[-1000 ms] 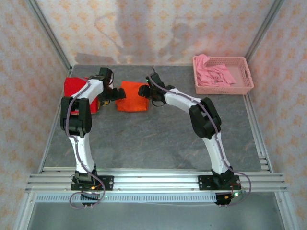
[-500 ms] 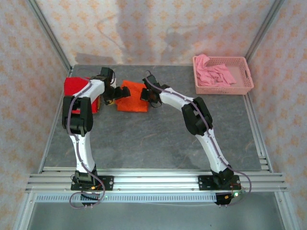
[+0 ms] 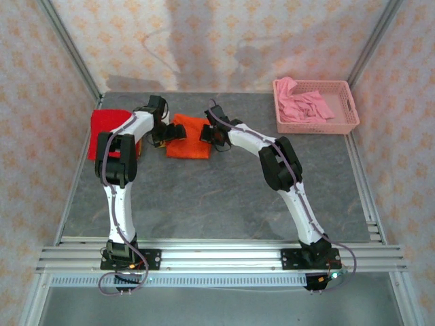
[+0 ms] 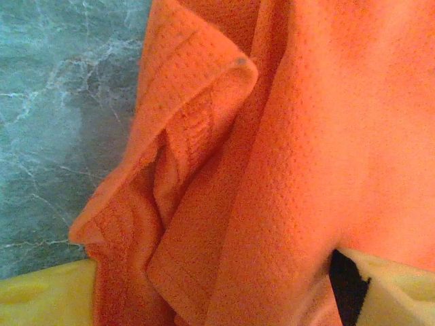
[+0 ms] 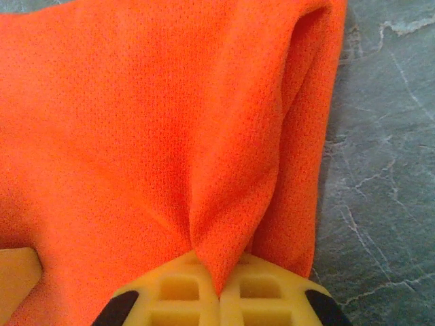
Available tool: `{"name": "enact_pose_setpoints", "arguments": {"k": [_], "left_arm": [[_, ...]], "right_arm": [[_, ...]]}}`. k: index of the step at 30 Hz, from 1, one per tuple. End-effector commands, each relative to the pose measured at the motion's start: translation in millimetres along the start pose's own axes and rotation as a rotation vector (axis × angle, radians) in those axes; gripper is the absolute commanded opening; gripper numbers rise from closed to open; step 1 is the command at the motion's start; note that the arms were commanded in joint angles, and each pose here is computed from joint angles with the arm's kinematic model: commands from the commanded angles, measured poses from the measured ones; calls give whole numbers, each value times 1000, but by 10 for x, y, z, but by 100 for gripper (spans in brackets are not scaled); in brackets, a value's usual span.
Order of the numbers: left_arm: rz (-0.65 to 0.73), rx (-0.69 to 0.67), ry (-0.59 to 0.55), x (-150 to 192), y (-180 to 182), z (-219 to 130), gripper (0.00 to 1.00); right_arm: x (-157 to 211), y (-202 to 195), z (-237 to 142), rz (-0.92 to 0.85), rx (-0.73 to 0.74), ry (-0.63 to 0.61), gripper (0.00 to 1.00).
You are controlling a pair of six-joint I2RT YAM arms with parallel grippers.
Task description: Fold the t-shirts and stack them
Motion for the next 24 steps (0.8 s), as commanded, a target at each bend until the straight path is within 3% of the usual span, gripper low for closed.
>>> {"name": "enact_pose_setpoints", "arguments": {"k": [1,6,17,24], "left_arm": [[29,29,35,47,-87,156,81],[29,38,29,29,-122,155,55],[29,87,-2,6,-302,180,39],[37,60,-5,-1,-260,213,14]], "right_arm": [[166,-249,106,18,70,60,4],[175,-252,117,21,68,65,5],[174,-238,120,25,61,66,5],[173,-231,109,21,59,68,5]]}}
Point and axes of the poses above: each hand's point on the last joint's axis, 136 mm out from that joint toward the fingers, its own z axis out along the fingers, its own y axis along the line the jaws close on, x = y × z, the point moved 3 cm from there along -z, back along the fingers, and after that the axes turned 6 degrees about z, right-handed, at the moved point
